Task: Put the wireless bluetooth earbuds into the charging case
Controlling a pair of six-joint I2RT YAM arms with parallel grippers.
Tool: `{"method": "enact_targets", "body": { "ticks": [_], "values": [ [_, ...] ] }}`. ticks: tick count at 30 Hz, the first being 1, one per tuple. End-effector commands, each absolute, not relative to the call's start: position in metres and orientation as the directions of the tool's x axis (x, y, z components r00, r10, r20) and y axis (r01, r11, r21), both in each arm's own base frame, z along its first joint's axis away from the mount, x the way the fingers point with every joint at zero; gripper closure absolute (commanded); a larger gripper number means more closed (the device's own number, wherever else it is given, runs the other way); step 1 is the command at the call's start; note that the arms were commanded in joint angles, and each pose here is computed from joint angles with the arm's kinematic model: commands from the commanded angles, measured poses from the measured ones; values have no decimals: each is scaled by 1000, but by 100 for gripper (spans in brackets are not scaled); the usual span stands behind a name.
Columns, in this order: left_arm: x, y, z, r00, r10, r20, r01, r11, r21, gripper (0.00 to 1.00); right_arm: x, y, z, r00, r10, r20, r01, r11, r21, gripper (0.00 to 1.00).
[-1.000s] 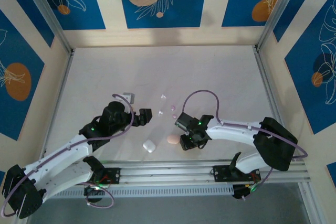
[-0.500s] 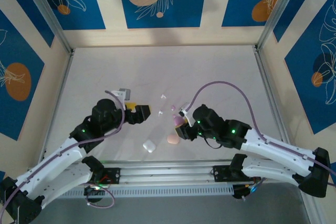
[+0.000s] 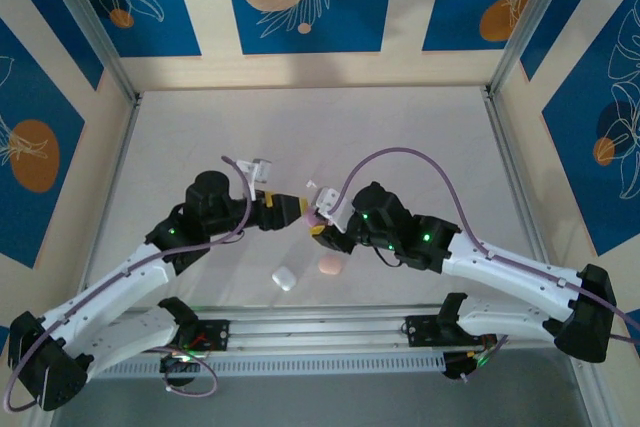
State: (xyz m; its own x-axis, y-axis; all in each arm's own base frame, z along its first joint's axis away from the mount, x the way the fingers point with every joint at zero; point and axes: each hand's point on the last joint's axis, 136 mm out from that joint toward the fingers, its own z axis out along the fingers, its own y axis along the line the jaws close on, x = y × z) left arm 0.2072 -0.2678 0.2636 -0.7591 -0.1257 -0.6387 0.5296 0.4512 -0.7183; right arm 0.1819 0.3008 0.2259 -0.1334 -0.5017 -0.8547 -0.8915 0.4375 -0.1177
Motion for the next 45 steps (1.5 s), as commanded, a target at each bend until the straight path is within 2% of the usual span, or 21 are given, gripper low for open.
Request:
{"method": "enact_targets", "body": {
  "ticks": [1,6,9,12,16,18,20,22,24,25,27,34,45],
  "values": [
    [197,-278,282,-751,-92,-653,578,386,-719,24,187,310,250,-69,-438,-896,-891,430,-142,66],
    [192,-291,278,-761,-40,-648,592,367,-718,26,190,309,252,-73,-432,-899,-887,440,-139,66],
    [190,-295,275,-764,-23,-644,594,364,-717,31,192,309,252,-83,-426,-901,-884,448,-131,66],
    [191,-297,271,-769,-17,-639,589,372,-718,43,192,310,254,-82,-420,-904,-886,447,-128,66],
    [194,-294,275,-763,-44,-645,581,390,-714,71,193,310,255,-73,-420,-904,-883,448,-137,63],
    [197,-289,277,-761,-74,-645,568,406,-716,80,192,310,257,-60,-416,-907,-885,442,-144,60],
    [200,-284,281,-759,-123,-639,545,415,-728,81,192,309,262,-39,-400,-916,-881,445,-157,50],
    [200,-281,288,-759,-172,-628,530,397,-749,84,195,305,267,-2,-375,-927,-864,468,-187,45],
    [199,-278,295,-765,-214,-607,513,368,-776,84,198,300,269,70,-362,-930,-847,471,-247,40],
    [199,-277,296,-774,-234,-589,494,359,-792,85,196,298,265,128,-374,-919,-849,437,-296,39],
    [197,-276,301,-788,-260,-558,472,329,-818,85,194,294,255,207,-400,-893,-854,372,-365,39],
    [195,-279,306,-831,-301,-468,404,252,-879,85,198,286,295,267,-207,-941,-875,356,-327,39],
    [199,-283,312,-840,-324,-435,385,209,-899,85,201,306,305,300,-164,-940,-897,286,-337,39]
  ]
}}
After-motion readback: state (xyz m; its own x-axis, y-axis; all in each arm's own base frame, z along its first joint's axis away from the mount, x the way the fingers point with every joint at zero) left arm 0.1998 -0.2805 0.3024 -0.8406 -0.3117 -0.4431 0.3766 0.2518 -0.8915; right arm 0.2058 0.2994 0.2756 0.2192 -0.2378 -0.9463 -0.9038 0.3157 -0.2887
